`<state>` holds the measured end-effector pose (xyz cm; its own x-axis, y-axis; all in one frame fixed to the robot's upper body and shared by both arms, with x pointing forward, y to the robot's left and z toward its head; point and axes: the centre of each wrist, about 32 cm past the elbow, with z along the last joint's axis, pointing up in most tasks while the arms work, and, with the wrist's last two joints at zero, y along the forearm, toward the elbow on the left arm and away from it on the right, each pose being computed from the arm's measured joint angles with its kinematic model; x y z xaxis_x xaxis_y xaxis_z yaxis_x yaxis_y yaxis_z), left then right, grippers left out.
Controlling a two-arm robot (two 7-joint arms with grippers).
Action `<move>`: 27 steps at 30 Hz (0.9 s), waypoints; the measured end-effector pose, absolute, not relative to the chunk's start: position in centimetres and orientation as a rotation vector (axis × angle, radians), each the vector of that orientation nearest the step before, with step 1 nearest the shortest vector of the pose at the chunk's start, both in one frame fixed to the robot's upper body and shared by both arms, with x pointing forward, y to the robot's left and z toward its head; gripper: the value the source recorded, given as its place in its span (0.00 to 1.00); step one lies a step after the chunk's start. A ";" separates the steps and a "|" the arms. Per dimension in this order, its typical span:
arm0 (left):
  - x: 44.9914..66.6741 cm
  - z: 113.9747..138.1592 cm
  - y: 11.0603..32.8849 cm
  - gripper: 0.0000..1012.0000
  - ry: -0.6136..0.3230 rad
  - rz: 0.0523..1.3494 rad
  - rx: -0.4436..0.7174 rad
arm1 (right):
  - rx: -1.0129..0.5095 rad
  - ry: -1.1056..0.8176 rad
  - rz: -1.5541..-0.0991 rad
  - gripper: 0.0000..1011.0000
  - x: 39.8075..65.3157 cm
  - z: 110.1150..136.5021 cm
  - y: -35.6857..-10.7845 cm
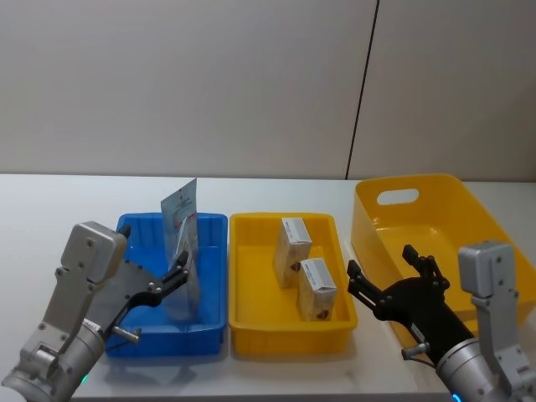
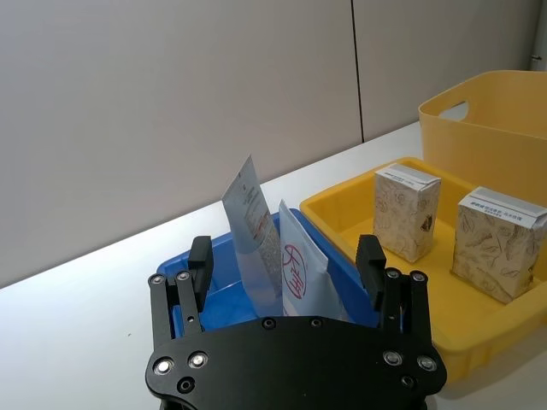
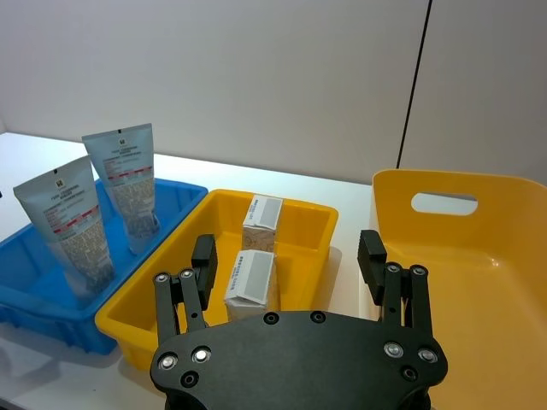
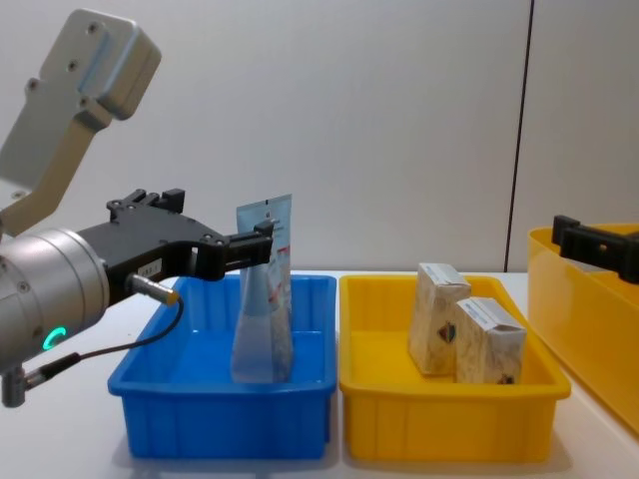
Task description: Bimanual collaborative sorting of washing and personal care products
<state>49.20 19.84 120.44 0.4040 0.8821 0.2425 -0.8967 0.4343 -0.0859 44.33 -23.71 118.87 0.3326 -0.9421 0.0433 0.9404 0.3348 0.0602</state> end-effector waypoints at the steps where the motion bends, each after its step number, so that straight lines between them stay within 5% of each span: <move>1: 49.2 120.4 19.8 0.99 -0.268 1.124 0.061 | 0.026 -0.075 -1.229 0.99 44.3 118.9 -23.7; 27: 49.2 120.4 19.8 0.99 -0.268 1.124 0.061 | 0.026 -0.075 -1.229 0.99 44.3 118.9 -23.7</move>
